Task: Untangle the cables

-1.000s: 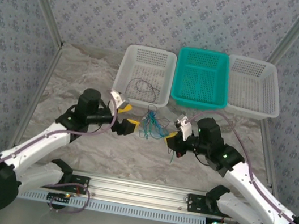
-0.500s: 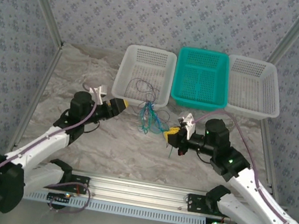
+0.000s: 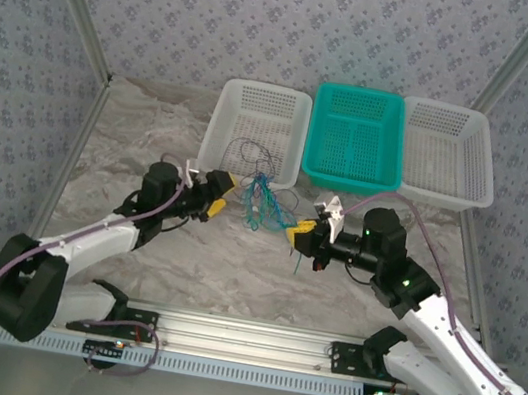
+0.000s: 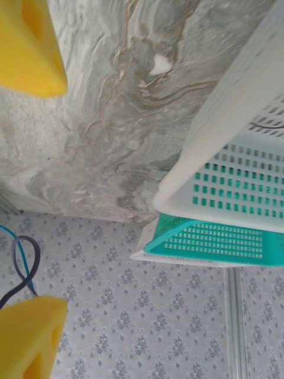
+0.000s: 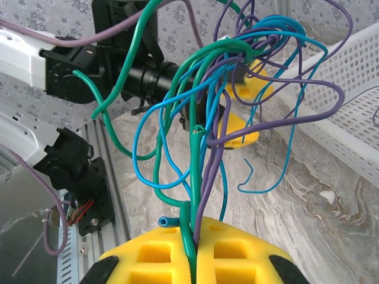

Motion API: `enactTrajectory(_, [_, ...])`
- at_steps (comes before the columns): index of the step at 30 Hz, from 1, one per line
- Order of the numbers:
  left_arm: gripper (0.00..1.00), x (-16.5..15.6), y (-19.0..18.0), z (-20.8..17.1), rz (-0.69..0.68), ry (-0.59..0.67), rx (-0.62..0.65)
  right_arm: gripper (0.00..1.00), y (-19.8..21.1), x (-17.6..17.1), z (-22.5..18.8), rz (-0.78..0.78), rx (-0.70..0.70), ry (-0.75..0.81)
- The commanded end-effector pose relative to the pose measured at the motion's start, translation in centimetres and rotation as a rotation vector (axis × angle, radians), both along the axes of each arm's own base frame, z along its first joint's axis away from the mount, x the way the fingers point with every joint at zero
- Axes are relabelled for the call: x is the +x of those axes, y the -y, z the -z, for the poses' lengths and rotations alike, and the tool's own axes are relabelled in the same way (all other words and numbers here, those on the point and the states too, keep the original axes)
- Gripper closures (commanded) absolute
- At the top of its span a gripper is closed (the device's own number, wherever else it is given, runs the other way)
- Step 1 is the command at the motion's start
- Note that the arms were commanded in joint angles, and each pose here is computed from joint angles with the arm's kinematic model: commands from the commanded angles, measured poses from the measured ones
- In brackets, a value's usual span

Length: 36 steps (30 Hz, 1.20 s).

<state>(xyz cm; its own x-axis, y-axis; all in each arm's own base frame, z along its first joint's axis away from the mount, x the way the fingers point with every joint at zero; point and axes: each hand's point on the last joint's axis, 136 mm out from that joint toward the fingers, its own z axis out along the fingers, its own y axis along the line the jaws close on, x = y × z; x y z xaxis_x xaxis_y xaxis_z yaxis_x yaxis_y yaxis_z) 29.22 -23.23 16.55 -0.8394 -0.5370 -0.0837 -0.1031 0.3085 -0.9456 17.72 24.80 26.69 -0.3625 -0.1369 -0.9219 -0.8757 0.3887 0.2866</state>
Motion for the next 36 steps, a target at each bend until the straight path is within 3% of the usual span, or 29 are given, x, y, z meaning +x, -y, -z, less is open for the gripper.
enactTrajectory(1, [0.39,0.4,2.1,-3.1,0.049,0.08,-0.069,1.0,-0.3,-0.3,-1.2,-0.024,0.039,0.019])
enactTrajectory(4, [0.71,0.6,1.8,-2.8,0.016,0.081,-0.062,1.0,-0.3,-0.4,-1.0,-0.025,0.036,0.012])
enactTrajectory(9, [1.0,0.9,1.0,-2.8,-0.018,0.088,-0.021,1.0,-0.4,-0.6,-0.2,-0.029,0.034,-0.012])
enactTrajectory(16, [1.0,1.3,-1.3,-3.7,-0.066,0.139,0.035,1.0,-0.1,-0.4,1.4,0.009,0.033,-0.04])
enactTrajectory(20, [1.0,1.2,-3.8,-8.3,-0.088,0.295,0.134,0.98,-0.1,-1.2,7.2,0.044,-0.041,-0.142])
enactTrajectory(24, [1.0,0.1,-4.9,-14.5,-0.08,0.489,0.226,0.68,1.3,-1.6,14.9,0.17,-0.15,-0.233])
enactTrajectory(27, [1.0,-0.4,-4.1,-16.7,-0.03,0.561,0.221,0.41,3.4,-0.7,17.4,0.311,-0.208,-0.274])
enactTrajectory(31, [1.0,-0.9,-2.6,-16.0,0.038,0.567,0.254,0.22,4.0,0.1,14.3,0.343,-0.195,-0.18])
enactTrajectory(36, [1.0,-1.9,-0.7,-15.0,0.1,0.575,0.276,0.08,2.0,1.5,8.0,0.289,-0.081,0.021])
